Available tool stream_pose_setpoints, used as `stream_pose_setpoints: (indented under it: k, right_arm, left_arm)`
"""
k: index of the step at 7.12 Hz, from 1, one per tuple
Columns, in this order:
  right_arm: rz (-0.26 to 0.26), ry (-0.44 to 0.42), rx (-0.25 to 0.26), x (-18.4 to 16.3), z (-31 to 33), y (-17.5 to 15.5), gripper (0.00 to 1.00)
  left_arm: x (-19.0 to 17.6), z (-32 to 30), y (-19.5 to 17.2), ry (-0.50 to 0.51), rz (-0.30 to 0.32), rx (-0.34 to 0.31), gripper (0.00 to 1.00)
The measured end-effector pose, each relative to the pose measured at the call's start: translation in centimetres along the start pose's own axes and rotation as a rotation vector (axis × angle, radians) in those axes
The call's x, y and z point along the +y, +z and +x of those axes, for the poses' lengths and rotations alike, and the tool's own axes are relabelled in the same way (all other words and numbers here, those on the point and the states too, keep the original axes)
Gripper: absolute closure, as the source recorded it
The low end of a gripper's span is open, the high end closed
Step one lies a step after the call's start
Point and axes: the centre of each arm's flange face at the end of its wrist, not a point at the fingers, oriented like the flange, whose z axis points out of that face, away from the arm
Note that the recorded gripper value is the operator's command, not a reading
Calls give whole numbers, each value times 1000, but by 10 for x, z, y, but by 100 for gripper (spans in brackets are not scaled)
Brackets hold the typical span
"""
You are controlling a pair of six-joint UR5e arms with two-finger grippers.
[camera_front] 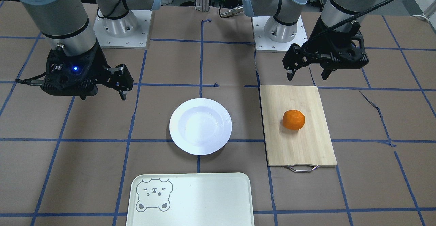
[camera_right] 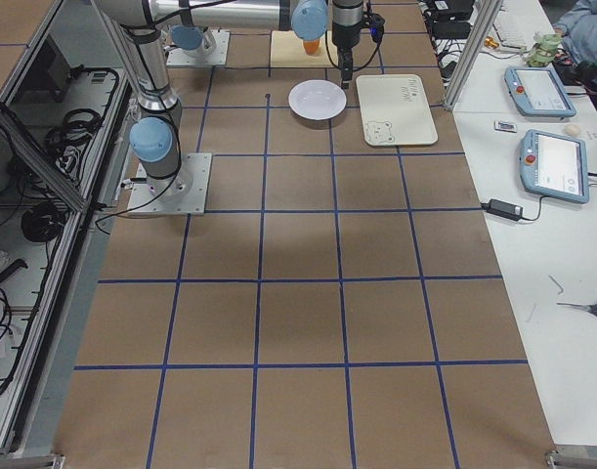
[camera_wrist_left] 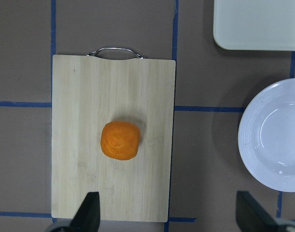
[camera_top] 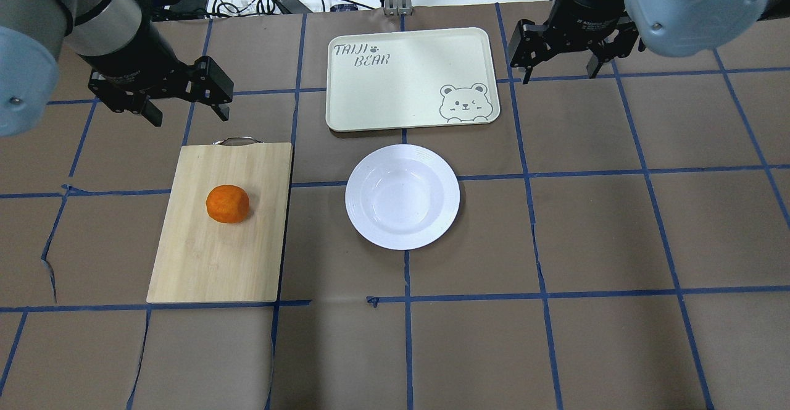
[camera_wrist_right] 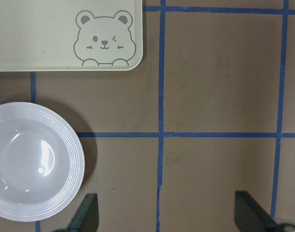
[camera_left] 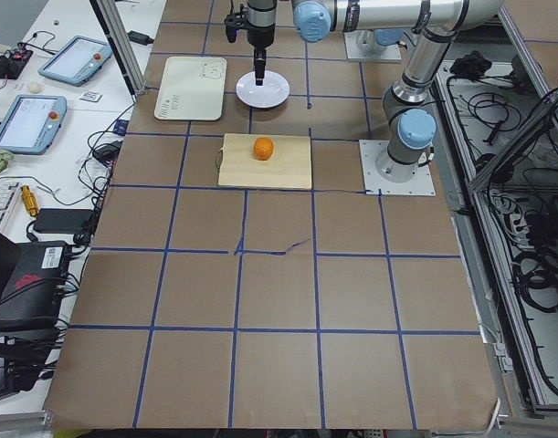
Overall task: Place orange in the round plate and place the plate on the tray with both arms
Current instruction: 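Lower the left gripper onto the orange on the cutting board and grasp it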
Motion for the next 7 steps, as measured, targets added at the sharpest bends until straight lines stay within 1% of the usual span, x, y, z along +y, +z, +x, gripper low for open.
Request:
stream_pose_setpoints:
  k: [2, 3, 4, 5, 7]
  right_arm:
    - [0, 0, 0, 0, 0, 0, 0]
    - [0, 1, 0, 0, 0, 0, 0]
    - [1, 1, 0, 0, 0, 0, 0]
    - [1, 1, 0, 0, 0, 0, 0]
    - [1, 1, 0, 0, 1, 0, 0]
  left_arm:
    - [-7, -16, 19, -23, -37, -2, 0]
    - [-8, -35, 39, -62, -77, -2, 0]
    - [-6, -63, 69, -116, -133, 2, 0]
    - [-4, -82, 97, -153, -161, 5, 0]
    - [-4, -95, 148, -148, -164, 10, 0]
